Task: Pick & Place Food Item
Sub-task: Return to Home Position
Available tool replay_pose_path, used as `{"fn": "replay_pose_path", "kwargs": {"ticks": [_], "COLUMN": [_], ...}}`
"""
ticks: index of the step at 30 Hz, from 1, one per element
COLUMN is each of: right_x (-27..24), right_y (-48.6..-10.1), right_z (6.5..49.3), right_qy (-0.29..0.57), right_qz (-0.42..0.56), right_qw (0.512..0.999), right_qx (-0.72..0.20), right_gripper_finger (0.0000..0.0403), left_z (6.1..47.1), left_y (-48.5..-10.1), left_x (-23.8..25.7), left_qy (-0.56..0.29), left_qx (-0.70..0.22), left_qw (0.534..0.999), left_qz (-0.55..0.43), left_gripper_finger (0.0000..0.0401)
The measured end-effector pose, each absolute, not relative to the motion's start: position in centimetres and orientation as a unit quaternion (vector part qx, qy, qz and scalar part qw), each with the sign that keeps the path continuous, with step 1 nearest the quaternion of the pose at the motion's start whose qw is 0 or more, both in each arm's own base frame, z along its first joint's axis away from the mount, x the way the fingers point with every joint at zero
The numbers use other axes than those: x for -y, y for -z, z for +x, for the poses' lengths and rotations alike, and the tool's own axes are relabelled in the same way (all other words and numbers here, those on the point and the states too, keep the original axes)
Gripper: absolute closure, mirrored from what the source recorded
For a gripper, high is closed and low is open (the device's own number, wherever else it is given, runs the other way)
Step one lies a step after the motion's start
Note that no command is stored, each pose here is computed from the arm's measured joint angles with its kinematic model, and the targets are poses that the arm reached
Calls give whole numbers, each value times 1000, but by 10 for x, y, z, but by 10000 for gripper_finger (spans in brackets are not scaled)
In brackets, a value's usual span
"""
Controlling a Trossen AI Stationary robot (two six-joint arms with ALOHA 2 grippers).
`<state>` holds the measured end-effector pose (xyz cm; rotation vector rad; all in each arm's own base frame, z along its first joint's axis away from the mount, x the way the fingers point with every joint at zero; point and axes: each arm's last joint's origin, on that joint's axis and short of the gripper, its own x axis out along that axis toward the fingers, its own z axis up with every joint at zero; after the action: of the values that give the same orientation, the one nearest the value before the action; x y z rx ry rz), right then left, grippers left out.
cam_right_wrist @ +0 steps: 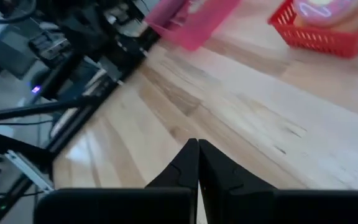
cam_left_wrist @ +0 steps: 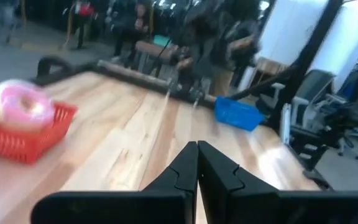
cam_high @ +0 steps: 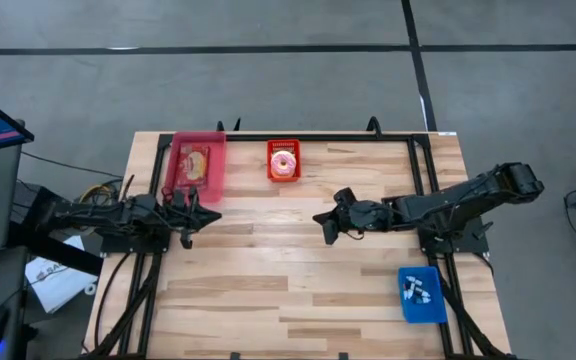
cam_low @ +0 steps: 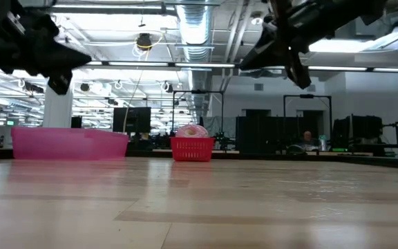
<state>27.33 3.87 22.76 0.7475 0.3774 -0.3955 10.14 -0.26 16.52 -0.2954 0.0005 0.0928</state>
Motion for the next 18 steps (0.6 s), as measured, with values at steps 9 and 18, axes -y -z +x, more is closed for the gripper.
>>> {"fn": "replay_pose_path", "kwargs": {"ticks": [9, 18], "right_x": [-43, -34], "right_y": [-214, -210], "right_z": [275, 277], "right_qy": [137, -29], "right_qz": [337, 157], "right_qw": [895, 887], "right_qx": [-259, -433], "right_gripper_finger": [403, 403], "left_z": [100, 106], "left_y": [-167, -162], "left_x": [-2, -2], "left_qy": [-71, -77], "left_qx": [8, -18], "left_qw": [989, 987], "left_qz": [-131, -143], "left_gripper_finger": [399, 399]}}
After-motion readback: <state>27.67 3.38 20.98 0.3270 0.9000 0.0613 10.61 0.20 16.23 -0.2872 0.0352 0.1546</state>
